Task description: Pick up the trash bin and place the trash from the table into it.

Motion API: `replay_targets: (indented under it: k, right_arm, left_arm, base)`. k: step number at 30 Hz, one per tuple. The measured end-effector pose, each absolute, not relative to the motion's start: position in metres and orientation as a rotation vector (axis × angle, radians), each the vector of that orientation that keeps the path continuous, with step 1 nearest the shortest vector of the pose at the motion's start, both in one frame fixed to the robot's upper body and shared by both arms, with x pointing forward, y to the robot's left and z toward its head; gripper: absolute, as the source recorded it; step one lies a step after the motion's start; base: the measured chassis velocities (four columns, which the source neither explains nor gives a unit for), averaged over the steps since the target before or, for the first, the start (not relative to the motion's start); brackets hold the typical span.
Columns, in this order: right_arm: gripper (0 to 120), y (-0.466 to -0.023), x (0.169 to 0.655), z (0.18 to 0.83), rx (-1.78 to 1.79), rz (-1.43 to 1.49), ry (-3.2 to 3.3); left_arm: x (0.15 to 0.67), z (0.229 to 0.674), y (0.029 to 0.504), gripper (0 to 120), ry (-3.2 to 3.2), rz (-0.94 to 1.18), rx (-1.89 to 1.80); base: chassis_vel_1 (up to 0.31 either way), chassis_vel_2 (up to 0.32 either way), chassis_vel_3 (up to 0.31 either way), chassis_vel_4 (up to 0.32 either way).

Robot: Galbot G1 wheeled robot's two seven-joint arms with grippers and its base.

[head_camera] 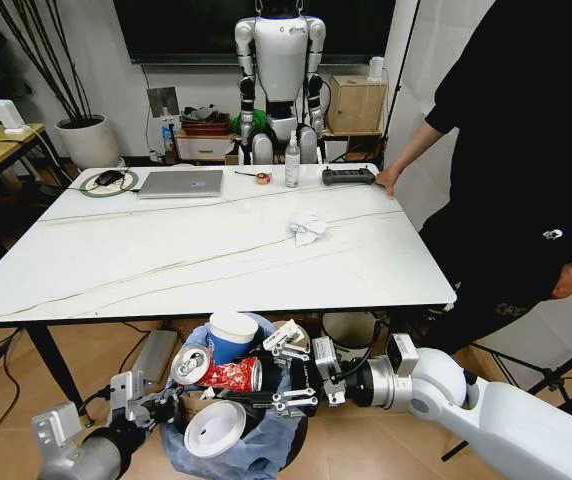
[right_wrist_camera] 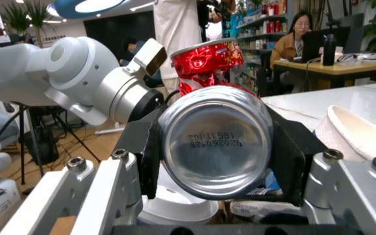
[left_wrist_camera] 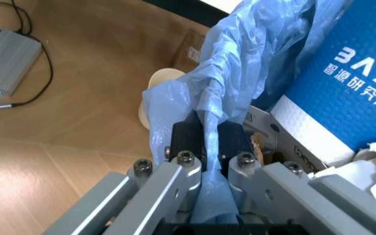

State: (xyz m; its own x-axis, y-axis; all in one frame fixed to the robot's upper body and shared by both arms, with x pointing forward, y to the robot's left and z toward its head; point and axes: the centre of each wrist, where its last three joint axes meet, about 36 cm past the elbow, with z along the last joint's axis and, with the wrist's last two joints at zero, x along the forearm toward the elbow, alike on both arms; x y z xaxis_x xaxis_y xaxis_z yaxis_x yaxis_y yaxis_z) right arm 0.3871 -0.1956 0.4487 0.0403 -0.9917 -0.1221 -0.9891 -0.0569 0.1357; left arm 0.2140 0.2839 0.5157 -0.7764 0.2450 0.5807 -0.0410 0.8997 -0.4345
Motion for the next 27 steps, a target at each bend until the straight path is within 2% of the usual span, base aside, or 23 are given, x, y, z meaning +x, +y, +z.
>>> replay_targets:
  k: [15, 19, 24, 27]
  right_arm:
    - [47, -0.1963, 0.3870, 0.4477, 2.261, -0.284, -2.152]
    - [60, -0.1965, 0.3872, 0.4469, 2.263, -0.285, -2.152]
    - [67, -0.1971, 0.3885, 0.4472, 2.267, -0.283, -2.151]
    - [76, -0.1974, 0.3894, 0.4467, 2.266, -0.282, -2.152]
  left_arm:
    - [0.2141, 0.5160, 0.2845, 0, -2.402, 0.566, -0.142]
    - [0.2142, 0.5160, 0.2845, 0, -2.402, 0.566, -0.142]
    - [0.2145, 0.5162, 0.2845, 0, -2.404, 0.566, -0.143]
    - [0.2147, 0.5164, 0.2845, 0, -2.404, 0.567, -0.144]
  base:
    - [0.000, 0.000, 0.000, 0.000]
    - [0.000, 0.000, 0.000, 0.000]
    - [0.000, 0.000, 0.000, 0.000]
    - [0.000, 0.000, 0.000, 0.000]
